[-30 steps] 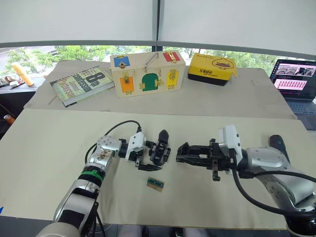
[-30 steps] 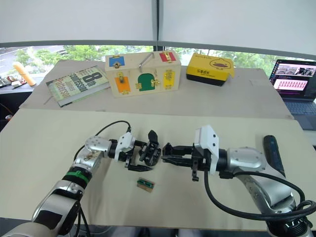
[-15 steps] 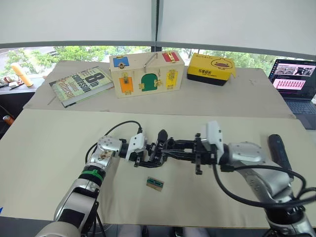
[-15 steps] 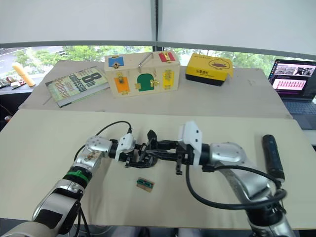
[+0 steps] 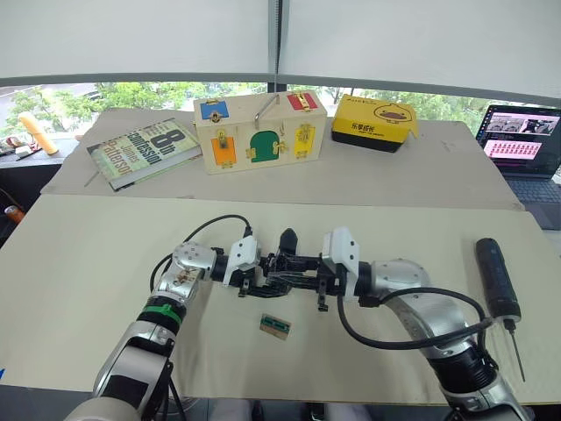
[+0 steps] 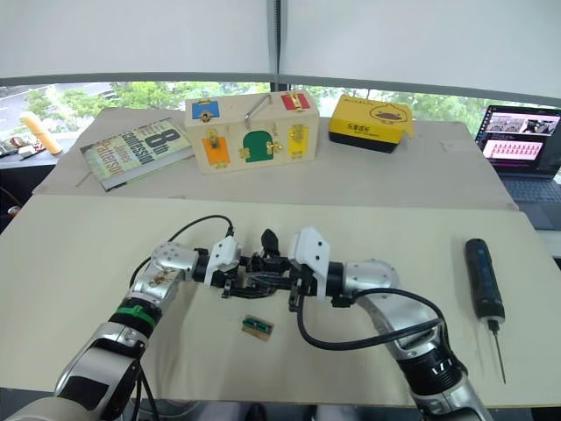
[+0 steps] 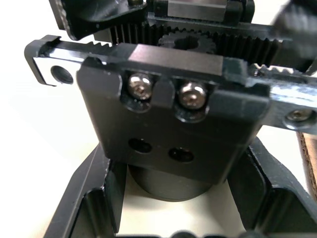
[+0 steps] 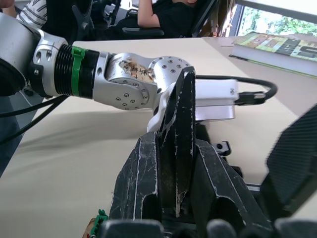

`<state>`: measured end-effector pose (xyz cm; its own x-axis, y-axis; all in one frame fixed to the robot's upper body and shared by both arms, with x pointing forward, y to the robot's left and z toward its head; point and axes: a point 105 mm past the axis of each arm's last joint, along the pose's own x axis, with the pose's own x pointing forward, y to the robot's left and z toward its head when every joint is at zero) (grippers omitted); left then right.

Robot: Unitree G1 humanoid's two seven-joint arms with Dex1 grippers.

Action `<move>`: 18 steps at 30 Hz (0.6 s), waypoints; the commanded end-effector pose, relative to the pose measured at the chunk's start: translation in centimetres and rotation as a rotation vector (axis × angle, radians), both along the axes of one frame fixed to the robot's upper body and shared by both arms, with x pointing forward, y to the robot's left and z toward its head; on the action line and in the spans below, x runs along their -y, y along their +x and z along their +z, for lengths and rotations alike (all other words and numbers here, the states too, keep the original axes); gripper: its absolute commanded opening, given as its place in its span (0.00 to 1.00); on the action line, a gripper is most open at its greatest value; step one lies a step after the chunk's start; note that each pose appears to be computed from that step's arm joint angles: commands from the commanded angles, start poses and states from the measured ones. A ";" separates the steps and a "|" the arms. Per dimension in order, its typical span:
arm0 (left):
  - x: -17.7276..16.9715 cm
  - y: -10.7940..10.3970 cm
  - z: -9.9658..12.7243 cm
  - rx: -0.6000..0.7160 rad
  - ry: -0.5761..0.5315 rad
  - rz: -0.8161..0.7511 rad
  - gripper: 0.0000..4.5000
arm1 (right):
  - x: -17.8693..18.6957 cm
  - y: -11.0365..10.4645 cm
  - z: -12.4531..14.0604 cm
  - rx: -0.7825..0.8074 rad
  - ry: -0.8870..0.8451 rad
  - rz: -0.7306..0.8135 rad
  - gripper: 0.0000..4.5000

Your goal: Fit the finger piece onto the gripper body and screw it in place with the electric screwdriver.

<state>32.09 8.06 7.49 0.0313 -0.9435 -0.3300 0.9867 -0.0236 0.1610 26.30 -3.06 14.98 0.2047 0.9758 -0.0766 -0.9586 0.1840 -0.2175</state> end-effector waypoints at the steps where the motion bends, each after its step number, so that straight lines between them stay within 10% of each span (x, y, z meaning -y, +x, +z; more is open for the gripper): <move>1: -0.5 -0.3 -1.1 -0.032 0.047 0.010 0.51 | -0.3 0.0 0.8 0.056 0.023 0.008 0.09; 18: -0.8 -0.4 -1.3 -0.037 0.060 0.023 0.51 | 0.7 1.1 -1.1 -0.019 -0.082 -0.096 0.09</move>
